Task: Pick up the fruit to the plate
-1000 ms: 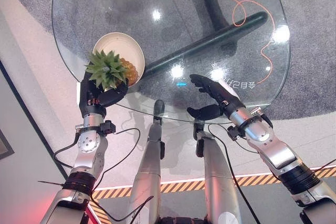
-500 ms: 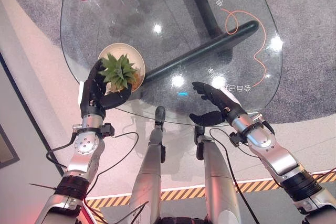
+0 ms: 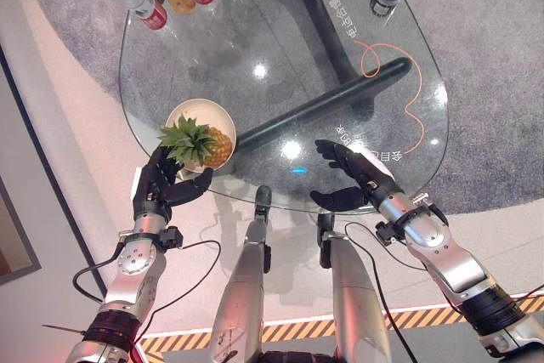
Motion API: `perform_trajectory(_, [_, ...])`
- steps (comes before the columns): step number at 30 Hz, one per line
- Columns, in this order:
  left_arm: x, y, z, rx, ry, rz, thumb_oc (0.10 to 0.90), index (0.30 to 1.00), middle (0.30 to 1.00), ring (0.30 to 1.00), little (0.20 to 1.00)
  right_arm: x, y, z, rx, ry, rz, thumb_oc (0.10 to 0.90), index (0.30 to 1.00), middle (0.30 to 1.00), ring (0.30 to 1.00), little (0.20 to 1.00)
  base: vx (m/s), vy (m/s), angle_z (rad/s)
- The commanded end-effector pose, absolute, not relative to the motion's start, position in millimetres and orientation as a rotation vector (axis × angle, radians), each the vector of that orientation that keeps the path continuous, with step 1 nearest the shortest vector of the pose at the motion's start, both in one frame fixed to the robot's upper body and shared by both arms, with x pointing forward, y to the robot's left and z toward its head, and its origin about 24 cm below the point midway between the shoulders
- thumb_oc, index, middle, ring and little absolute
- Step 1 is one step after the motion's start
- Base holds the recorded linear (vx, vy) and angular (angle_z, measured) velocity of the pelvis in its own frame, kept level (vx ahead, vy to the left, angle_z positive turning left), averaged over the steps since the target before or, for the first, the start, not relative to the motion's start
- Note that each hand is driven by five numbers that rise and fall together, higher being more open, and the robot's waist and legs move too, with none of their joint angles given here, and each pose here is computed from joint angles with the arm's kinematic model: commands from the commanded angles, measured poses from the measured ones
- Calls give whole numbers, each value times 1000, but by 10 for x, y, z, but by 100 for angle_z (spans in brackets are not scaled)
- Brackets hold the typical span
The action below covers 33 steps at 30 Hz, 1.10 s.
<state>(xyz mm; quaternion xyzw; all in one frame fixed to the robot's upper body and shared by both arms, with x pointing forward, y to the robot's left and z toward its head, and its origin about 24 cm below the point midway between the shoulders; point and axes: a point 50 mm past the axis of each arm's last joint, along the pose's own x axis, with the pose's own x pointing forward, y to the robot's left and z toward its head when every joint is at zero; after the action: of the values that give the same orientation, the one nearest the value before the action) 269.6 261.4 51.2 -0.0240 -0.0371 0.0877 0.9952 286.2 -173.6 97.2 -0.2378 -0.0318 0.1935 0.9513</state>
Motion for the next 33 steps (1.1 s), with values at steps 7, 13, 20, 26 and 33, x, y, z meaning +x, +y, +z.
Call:
perform_trajectory(7, [2614, 2740, 569, -106, -118, 197, 800, 900, 900, 900, 900, 2758, -1713, 1335, -453, -265, 436, 800, 900, 900, 900, 900, 2, -47, 8])
perform_trajectory(13, [2541, 2767, 469, -121, -82, 205, 800, 900, 900, 900, 900, 2741, -1756, 1292, -446, -240, 429, 800, 900, 900, 900, 900, 15, -36, 9])
perform_trajectory(20, [2446, 2807, 318, -168, -22, 239, 800, 900, 900, 900, 900, 2724, -1816, 1195, -441, -203, 415, 800, 900, 900, 900, 900, 1, -41, 3])
perform_trajectory(26, [2239, 2794, -98, -297, 163, 350, 800, 900, 900, 900, 900, 2680, -1896, 933, -346, -70, 427, 800, 900, 900, 900, 900, 16, -69, 7])
perform_trajectory(33, [1770, 2705, -702, -359, 436, 424, 800, 900, 900, 900, 900, 2521, -1995, 399, -269, 152, 398, 800, 900, 900, 900, 900, 25, -100, 9])
